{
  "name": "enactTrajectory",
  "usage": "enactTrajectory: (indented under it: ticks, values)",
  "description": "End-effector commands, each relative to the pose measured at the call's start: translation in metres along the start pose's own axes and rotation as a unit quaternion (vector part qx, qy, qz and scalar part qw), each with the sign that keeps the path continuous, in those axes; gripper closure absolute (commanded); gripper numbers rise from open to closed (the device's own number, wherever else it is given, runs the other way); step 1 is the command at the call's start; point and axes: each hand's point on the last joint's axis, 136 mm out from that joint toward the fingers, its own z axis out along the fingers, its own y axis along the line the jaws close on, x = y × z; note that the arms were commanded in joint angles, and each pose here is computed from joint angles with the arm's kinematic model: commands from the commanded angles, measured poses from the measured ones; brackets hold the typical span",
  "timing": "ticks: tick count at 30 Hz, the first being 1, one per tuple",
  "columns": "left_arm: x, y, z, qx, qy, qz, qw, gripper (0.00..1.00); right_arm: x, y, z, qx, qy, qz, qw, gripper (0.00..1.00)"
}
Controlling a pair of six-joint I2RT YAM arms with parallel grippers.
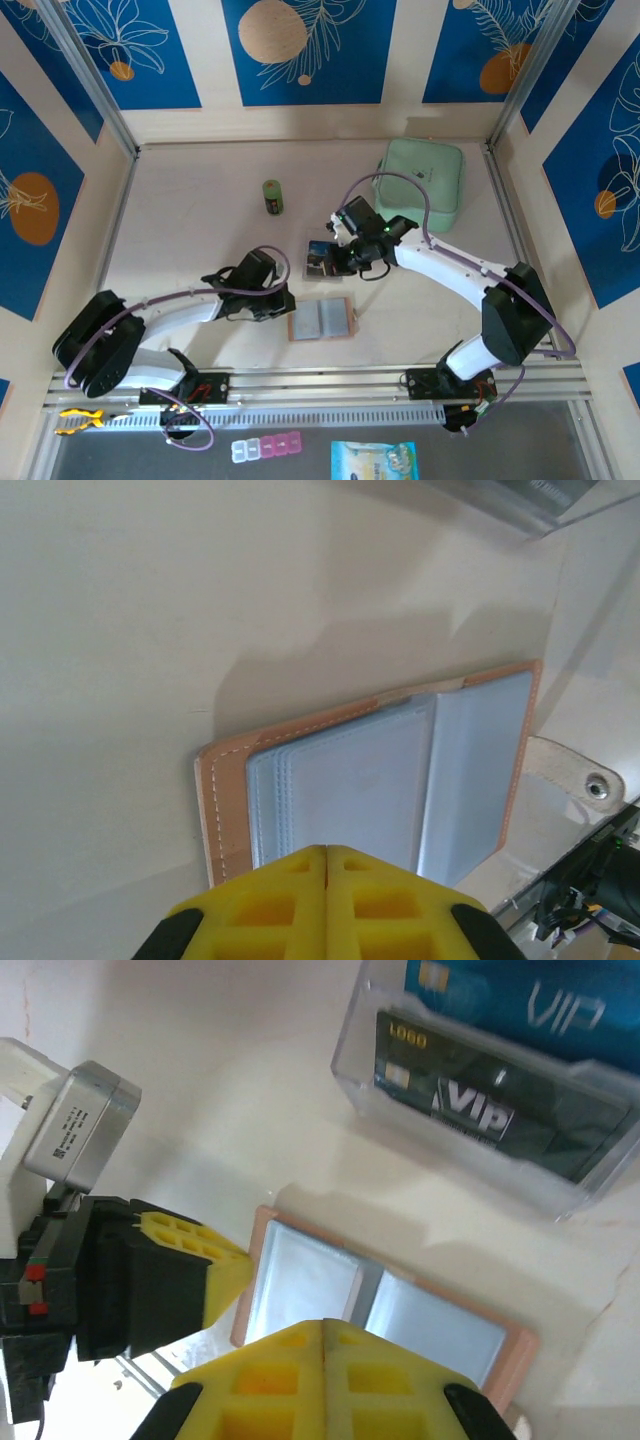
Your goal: Take the credit cards out of the card holder
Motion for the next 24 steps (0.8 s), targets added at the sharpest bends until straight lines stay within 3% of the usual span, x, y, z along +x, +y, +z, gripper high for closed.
enactTrajectory:
  ticks: [1,9,24]
  values:
    - [0.003,0.005,0.004,-0.02,-0.001,0.0,1.0,0.95,0.022,0.008,0.003,-0.014,0.023,0.048,0.999,0.95]
    - [0.012,0.017,0.004,-0.061,-0.003,0.009,0.998,0.96,0.054,0.012,0.026,0.005,0.057,0.052,0.997,0.79]
    - [0.02,0.025,0.013,-0.078,0.003,0.008,0.997,0.97,0.079,0.016,0.062,0.019,0.098,0.062,0.993,0.76]
